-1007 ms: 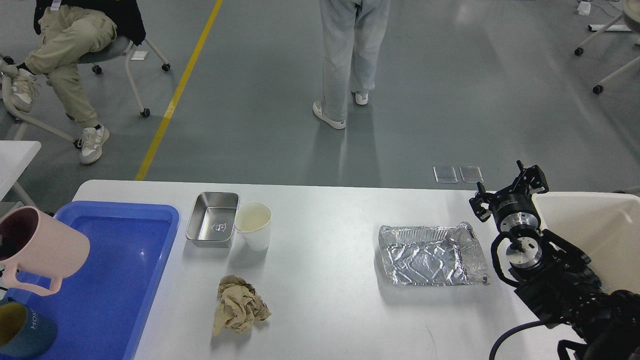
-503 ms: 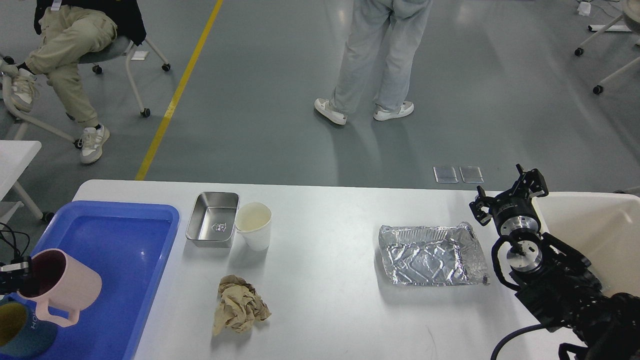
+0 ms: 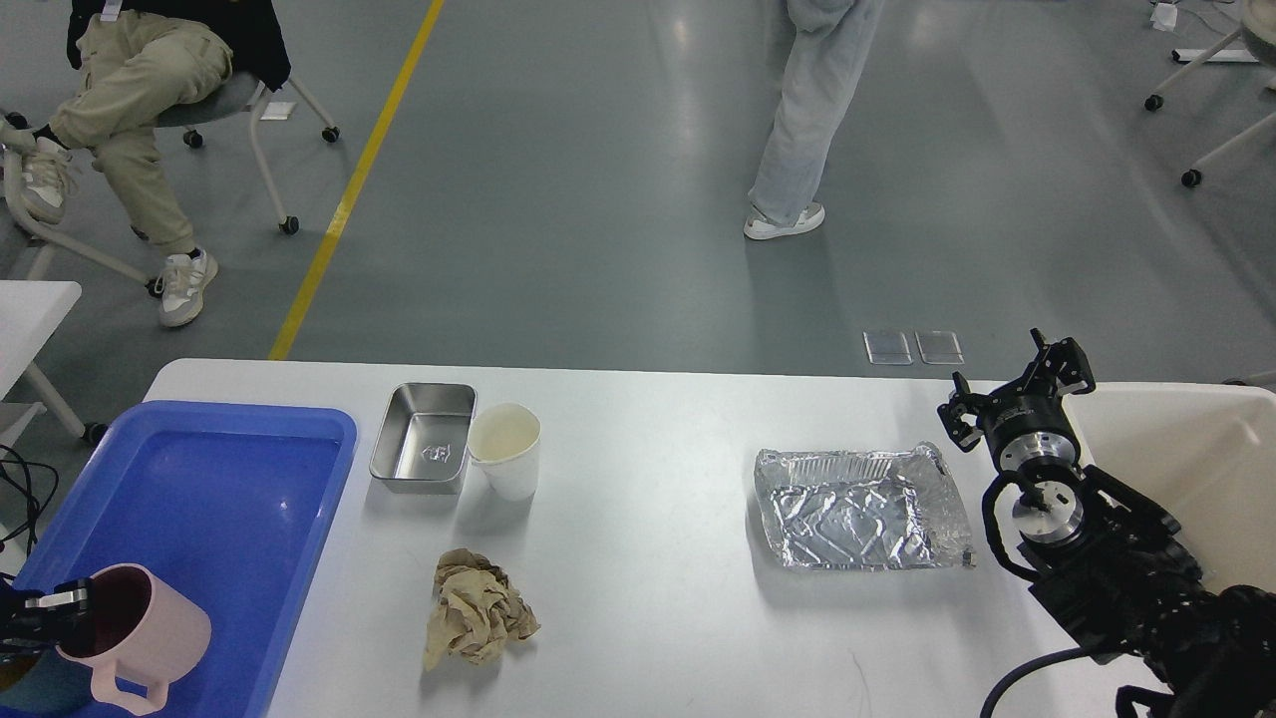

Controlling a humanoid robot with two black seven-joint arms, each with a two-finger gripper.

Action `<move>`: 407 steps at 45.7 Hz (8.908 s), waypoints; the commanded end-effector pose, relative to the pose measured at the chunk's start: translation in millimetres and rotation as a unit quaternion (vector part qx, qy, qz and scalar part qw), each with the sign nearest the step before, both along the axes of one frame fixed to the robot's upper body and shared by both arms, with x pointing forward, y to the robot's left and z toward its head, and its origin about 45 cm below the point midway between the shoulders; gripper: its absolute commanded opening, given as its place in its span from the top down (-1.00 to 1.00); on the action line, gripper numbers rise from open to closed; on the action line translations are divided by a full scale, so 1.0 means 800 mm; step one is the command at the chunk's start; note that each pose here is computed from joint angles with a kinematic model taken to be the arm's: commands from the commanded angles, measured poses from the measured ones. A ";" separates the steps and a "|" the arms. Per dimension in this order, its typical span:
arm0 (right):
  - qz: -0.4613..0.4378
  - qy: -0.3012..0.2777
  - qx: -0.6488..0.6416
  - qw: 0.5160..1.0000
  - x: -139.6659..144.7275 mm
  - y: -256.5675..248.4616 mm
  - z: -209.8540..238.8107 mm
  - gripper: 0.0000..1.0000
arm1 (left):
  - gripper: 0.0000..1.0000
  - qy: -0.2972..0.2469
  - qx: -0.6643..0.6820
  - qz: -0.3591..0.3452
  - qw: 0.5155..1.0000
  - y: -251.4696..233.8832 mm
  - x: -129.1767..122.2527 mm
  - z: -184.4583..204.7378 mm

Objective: Tidy desktop
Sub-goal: 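Lower the pink mug into the blue bin and release it, then reach the left gripper toward the small steel tray, then grasp the steel tray edge with the left gripper and lift, then carry the steel tray over the blue bin and lower it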

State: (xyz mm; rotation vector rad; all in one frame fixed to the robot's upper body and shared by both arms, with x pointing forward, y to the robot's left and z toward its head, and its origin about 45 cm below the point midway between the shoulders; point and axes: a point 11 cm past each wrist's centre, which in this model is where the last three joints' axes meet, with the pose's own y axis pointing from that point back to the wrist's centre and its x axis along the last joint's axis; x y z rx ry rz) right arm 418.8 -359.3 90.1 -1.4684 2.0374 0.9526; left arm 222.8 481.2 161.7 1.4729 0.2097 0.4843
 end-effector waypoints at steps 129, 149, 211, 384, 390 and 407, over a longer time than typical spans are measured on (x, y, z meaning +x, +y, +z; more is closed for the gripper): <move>0.003 0.005 -0.006 1.000 -0.002 0.001 -0.003 -1.00 | -0.74 -0.259 -0.130 0.028 0.957 -0.030 0.168 0.231; 0.005 0.008 -0.013 1.000 -0.002 0.002 -0.004 -1.00 | -0.74 -0.254 -0.051 0.018 0.966 -0.082 0.235 0.108; 0.002 0.016 -0.015 1.000 -0.010 -0.002 -0.012 -1.00 | -0.70 -0.221 0.089 -0.065 0.969 -0.232 0.256 -0.053; 0.003 0.018 -0.022 1.000 -0.011 -0.006 -0.012 -1.00 | 1.00 -0.170 -0.062 -0.079 0.980 -0.210 0.302 0.035; 0.003 0.017 -0.022 1.000 -0.011 -0.006 -0.012 -1.00 | 1.00 -0.173 -0.072 -0.092 0.978 -0.209 0.304 0.057; 0.003 0.018 -0.022 1.000 -0.012 -0.006 -0.013 -1.00 | 1.00 -0.177 -0.081 -0.094 0.976 -0.161 0.278 0.095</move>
